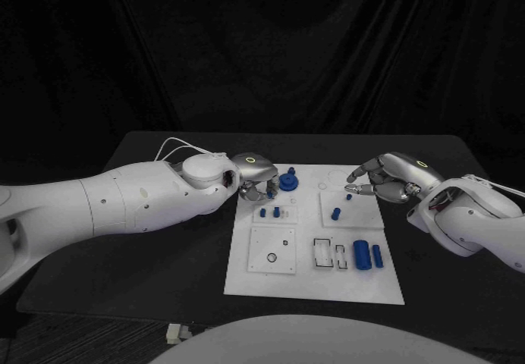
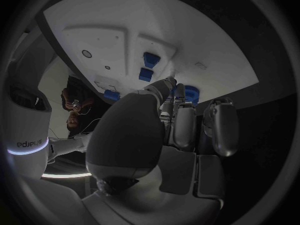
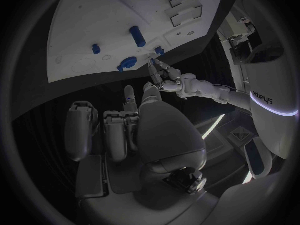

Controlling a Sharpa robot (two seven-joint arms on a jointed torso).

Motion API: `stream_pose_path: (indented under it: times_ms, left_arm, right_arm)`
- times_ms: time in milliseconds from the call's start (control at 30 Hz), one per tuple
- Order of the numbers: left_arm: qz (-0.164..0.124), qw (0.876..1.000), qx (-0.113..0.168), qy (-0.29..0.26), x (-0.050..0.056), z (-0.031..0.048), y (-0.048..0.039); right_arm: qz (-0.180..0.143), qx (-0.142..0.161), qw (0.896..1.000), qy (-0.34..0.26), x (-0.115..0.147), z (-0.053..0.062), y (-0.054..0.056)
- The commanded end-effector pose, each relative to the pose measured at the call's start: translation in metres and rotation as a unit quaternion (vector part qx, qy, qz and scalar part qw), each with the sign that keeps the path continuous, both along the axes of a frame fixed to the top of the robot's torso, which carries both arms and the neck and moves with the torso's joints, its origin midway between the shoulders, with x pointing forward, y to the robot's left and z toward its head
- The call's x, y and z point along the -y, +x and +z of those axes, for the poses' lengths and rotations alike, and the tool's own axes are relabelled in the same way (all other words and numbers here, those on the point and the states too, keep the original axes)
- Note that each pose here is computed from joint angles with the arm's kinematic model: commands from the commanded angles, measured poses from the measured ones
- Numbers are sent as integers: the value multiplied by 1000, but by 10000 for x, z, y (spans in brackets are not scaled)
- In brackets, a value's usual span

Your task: Assemble the parts on the task board

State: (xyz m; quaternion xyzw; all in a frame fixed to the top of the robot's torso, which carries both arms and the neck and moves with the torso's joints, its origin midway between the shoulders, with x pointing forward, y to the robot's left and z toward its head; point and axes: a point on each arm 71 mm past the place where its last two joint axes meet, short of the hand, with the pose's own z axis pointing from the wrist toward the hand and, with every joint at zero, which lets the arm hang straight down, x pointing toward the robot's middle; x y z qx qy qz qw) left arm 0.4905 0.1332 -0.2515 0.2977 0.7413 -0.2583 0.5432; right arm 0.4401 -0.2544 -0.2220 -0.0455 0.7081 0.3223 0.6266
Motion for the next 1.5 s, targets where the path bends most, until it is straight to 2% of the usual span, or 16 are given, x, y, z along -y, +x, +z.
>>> stream_pose_path:
  times_ms: [33,533,1500]
  left_arm:
    - [-2,1000,6,-7,26,4,7]
    - [-4,1000,9,-12,79,-23,15]
    - [4,1000,-17,12,98,-146,3]
  right_arm:
    - [0,-2,1000,-2,-2,-12,-7]
    - [0,-1,1000,-2,5,-9,-14]
    - [1,-1,1000,-2,-2,-15,-11]
